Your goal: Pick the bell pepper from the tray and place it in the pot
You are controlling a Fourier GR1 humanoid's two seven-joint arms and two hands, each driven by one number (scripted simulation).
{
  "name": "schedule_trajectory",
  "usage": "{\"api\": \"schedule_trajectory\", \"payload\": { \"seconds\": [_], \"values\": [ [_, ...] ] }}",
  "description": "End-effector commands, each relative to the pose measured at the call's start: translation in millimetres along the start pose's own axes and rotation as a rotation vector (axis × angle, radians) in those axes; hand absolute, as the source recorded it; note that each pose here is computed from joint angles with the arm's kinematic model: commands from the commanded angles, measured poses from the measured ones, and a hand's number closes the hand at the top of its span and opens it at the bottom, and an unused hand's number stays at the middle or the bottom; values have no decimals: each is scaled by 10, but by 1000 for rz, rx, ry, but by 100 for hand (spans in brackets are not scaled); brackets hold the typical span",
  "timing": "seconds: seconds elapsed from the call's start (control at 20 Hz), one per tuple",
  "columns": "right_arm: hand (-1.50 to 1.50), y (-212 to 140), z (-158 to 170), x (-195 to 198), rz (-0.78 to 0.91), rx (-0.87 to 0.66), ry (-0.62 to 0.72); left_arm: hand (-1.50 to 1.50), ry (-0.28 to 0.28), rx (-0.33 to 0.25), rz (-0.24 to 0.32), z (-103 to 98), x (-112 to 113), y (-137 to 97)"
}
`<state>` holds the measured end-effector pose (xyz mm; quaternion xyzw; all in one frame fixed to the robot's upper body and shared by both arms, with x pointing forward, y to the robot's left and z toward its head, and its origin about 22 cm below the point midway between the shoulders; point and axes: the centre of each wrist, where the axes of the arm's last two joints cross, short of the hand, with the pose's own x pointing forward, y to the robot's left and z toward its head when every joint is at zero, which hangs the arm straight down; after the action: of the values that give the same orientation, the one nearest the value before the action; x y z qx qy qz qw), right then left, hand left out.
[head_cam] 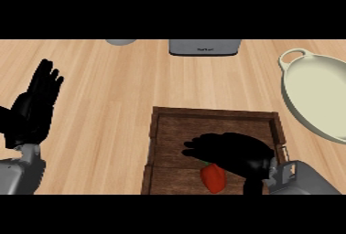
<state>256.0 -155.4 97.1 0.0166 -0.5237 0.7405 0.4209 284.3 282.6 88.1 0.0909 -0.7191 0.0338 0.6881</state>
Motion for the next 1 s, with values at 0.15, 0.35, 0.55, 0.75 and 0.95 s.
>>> {"api": "schedule_trajectory", "payload": {
  "seconds": [0.15, 0.35, 0.55, 0.75, 0.95],
  "values": [
    [-150, 238, -52, -47, 60, -5, 83, 0, 3, -5, -2, -62, -82, -218],
    [-150, 295, -79, -20, 57, -2, 81, 0, -5, -12, -8, 122, -88, 24],
    [-150, 261, -216, -118, 33, -6, 69, 0, -6, -7, 5, 62, -57, -242],
    [-150, 294, -358, -251, 69, -14, 90, 0, -7, -15, -1, -108, -157, -84],
    [-150, 530, -232, -224, 56, -9, 146, 0, -5, -14, 5, -47, -152, 32]
  ]
}}
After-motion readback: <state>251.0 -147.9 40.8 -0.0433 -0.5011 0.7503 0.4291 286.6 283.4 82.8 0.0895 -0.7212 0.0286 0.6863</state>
